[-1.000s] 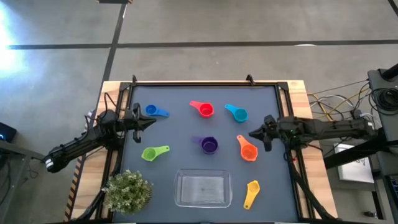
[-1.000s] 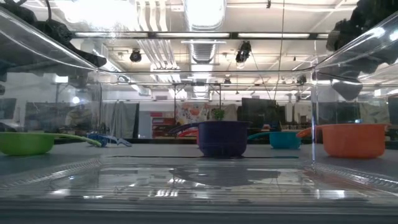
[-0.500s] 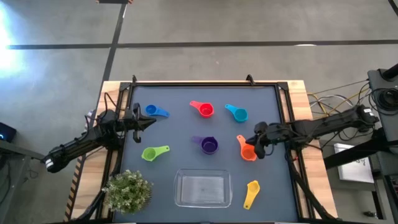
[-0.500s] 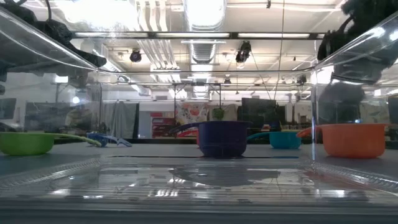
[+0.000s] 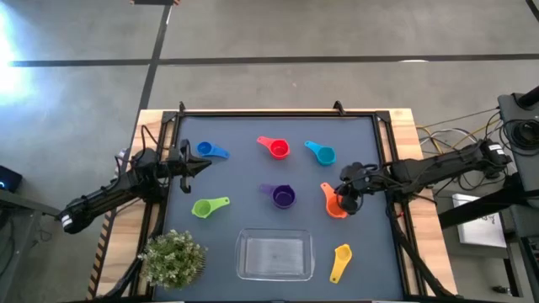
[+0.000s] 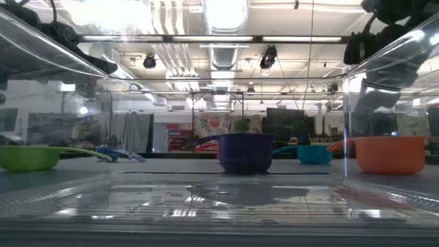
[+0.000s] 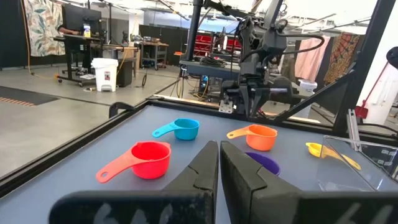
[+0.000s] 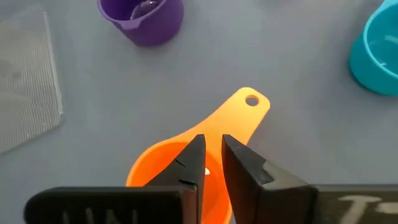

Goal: Nest measuring cups in basket
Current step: Stack the orange measuring cup on top of the purple measuring cup

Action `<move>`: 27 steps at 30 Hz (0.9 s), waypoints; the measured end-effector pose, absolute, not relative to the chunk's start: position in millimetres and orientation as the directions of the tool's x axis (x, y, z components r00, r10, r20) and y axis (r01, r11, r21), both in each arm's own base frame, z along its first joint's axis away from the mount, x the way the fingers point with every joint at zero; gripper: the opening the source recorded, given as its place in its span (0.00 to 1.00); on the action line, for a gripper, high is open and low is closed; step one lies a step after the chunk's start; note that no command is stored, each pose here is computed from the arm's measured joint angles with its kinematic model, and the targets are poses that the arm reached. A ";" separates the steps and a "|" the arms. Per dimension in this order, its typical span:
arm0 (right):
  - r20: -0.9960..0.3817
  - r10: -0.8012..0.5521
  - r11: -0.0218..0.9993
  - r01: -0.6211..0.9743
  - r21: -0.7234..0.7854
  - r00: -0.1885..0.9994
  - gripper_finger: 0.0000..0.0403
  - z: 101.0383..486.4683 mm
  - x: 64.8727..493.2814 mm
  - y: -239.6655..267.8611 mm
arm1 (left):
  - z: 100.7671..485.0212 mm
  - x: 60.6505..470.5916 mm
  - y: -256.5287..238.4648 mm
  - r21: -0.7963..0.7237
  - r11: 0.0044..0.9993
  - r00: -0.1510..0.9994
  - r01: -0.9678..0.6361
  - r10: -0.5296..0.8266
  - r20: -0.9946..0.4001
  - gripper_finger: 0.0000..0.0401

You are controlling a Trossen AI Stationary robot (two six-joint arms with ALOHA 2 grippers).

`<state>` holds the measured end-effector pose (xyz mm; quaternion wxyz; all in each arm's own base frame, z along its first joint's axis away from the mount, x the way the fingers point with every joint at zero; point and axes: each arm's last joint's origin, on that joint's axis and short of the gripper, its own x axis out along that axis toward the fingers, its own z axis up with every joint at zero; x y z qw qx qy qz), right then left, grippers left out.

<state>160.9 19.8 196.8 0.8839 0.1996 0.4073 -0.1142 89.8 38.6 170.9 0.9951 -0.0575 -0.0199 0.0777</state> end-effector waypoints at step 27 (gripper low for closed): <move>-0.883 -0.065 0.895 0.418 0.154 0.464 0.38 186.8 168.4 20.9 | 171.0 89.8 38.6 -0.117 0.981 0.987 -0.152 0.157 0.031 0.00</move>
